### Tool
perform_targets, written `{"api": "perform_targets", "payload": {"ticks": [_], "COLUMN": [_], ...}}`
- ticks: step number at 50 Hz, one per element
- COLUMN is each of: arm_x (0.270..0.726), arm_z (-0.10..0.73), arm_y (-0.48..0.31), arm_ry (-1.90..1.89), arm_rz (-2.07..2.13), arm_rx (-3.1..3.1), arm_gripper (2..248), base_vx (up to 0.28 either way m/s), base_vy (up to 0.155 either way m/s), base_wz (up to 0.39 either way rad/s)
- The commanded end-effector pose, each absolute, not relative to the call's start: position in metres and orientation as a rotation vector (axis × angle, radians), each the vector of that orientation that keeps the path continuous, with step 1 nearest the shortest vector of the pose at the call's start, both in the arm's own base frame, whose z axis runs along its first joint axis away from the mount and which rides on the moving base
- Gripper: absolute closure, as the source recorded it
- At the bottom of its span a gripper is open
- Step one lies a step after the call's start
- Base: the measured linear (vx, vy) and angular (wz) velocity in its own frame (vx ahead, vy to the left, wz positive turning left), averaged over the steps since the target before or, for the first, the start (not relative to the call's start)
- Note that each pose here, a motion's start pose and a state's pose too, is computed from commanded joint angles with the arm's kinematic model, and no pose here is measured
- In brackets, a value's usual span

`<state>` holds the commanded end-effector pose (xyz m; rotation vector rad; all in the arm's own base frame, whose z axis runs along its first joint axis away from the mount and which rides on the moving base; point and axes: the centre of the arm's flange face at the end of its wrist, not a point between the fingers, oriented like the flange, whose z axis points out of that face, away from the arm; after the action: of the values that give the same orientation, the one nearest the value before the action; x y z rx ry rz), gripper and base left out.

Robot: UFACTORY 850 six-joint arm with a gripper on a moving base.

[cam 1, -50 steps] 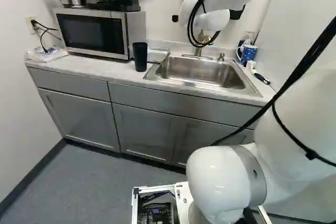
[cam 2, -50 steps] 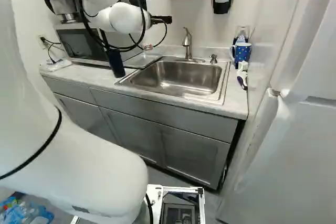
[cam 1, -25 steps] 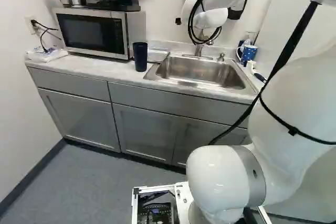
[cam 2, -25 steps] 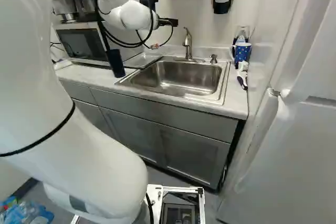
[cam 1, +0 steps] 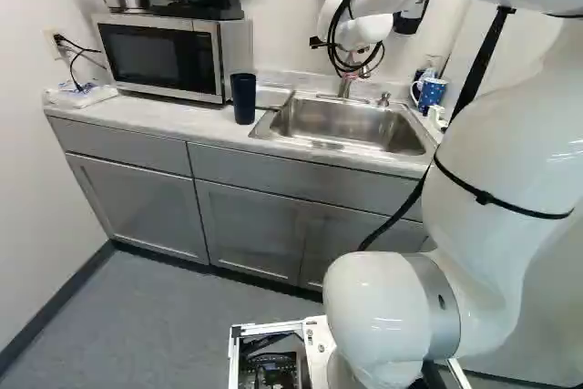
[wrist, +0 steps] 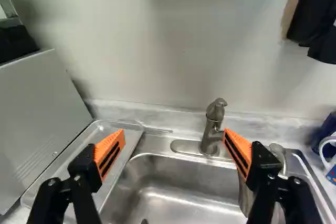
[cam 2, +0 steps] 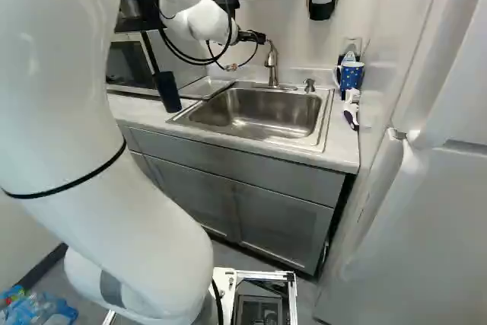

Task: Rinse the cup and place it in the tray

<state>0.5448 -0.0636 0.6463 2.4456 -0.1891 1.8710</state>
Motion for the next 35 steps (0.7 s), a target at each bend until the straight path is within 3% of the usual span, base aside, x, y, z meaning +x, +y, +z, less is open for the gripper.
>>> {"api": "perform_targets", "payload": {"ticks": [35], "arm_x": [0.599], "arm_z": [0.638], "arm_y": [-0.077], "arm_ry": [-0.207], "arm_rz": [1.791], "arm_rx": [2.499], "arm_gripper": [3], "base_vx": [0.000], "base_vy": [0.000], "base_wz": [0.000]}}
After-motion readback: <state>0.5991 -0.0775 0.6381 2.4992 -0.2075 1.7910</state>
